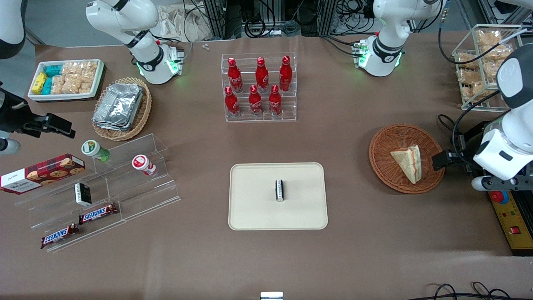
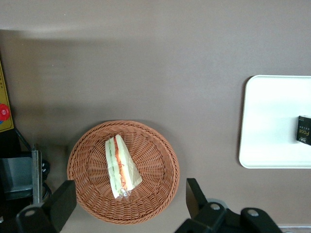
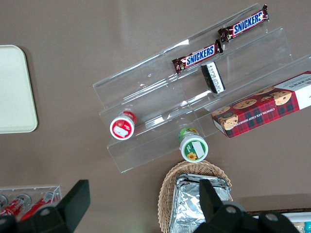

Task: Place sandwich from basket to tray
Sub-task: 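Move the left gripper over the wrapped sandwich in the wicker basket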

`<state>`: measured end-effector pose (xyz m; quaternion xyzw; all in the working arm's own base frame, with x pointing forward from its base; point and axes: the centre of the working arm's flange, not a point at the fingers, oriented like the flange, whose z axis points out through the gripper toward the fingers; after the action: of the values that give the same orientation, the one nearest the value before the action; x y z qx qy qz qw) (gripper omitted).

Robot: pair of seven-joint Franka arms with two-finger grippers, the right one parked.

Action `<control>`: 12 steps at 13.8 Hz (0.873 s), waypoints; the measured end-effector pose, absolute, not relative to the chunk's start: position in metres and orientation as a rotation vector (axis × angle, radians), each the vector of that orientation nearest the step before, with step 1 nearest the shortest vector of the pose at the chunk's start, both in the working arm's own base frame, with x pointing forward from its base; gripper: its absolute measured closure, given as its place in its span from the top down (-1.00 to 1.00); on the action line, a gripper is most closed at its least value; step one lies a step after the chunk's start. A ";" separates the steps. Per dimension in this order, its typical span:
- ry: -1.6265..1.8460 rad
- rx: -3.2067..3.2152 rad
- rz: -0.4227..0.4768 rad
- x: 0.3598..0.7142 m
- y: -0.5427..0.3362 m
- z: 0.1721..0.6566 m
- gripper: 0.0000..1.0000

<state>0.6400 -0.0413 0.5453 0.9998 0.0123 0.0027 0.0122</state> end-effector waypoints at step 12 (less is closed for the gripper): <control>0.183 3.118 -0.229 0.622 -0.031 0.495 1.00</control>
<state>0.6219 -0.0314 0.4954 0.9956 0.0586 -0.0731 0.0047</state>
